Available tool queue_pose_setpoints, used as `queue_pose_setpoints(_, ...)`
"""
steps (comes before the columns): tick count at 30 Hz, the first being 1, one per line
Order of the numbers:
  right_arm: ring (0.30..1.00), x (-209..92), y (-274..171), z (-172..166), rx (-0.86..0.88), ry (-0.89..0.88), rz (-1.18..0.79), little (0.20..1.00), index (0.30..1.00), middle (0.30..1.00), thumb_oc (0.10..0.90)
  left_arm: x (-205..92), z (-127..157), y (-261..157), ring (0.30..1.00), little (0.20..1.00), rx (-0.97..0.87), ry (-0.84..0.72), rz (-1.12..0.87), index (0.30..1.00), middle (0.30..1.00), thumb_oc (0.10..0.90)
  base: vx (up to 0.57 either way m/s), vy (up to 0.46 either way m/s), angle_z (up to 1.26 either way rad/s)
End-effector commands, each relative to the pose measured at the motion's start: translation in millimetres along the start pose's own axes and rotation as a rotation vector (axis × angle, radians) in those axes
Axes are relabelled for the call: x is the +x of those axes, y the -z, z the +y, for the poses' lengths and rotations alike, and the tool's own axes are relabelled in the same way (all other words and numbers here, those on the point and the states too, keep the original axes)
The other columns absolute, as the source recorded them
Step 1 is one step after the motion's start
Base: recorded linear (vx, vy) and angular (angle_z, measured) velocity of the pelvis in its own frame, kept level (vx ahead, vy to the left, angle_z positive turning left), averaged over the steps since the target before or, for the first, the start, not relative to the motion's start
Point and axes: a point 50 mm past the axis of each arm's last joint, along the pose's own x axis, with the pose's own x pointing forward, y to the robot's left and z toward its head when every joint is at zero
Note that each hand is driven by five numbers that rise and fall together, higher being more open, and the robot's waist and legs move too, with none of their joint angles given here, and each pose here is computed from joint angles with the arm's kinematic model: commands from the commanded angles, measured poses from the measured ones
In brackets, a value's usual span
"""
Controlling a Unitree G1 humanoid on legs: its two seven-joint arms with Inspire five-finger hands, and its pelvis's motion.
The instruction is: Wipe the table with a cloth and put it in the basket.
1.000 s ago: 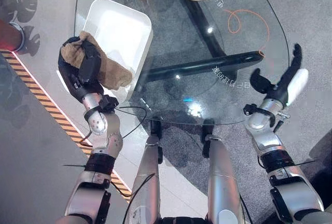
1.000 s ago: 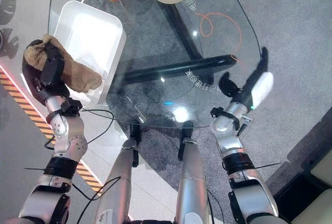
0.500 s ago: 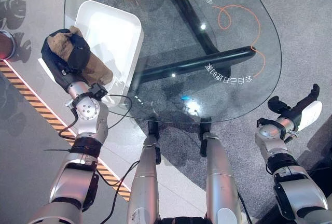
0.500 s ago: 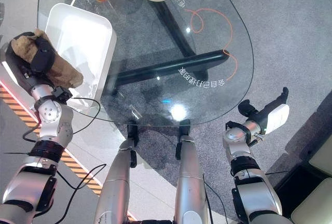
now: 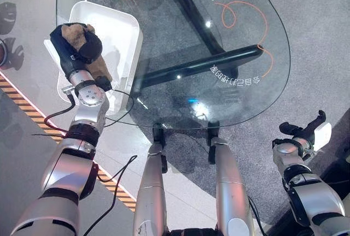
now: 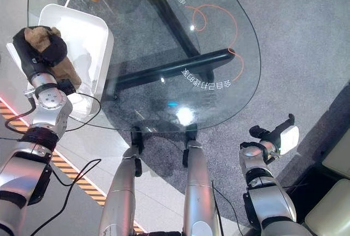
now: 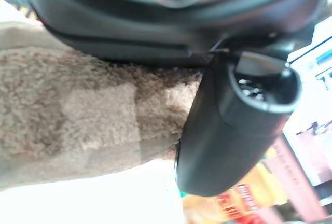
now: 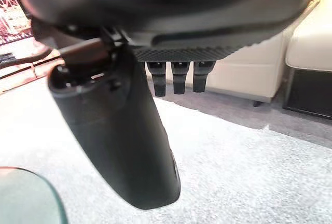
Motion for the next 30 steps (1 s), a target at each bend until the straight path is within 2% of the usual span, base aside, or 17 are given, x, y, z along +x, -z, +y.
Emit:
queue_pose_setpoints(1,0.900,15,12,-23,-0.078,0.033,0.012,0.900,0.900,0.900,0.800,39,39,-64,0.300,0.200,-0.008,-0.143,-0.200,0.300,0.300,0.100,0.00,0.000,0.00)
queue_pose_setpoints(5,0.900,9,23,-15,-0.132,-0.065,0.038,0.900,0.900,0.900,0.800,44,43,-54,0.300,0.200,0.066,-0.149,-0.115,0.300,0.300,0.100,0.00,0.000,0.00)
queue_pose_setpoints(13,0.900,-2,40,-8,-0.204,-0.129,0.068,0.900,0.900,0.900,0.800,45,53,-32,0.300,0.200,0.152,-0.147,0.022,0.300,0.300,0.100,0.00,0.004,0.00)
queue_pose_setpoints(20,0.900,-8,44,-3,-0.239,-0.162,0.068,0.900,0.900,0.900,0.800,44,49,-23,0.300,0.200,0.182,-0.110,0.079,0.300,0.300,0.100,0.00,0.000,0.00)
queue_pose_setpoints(30,0.900,-9,39,1,-0.238,-0.164,0.042,0.900,0.900,0.900,0.800,44,48,-18,0.300,0.200,0.329,-0.080,0.100,0.300,0.300,0.100,-0.01,0.014,-0.03)
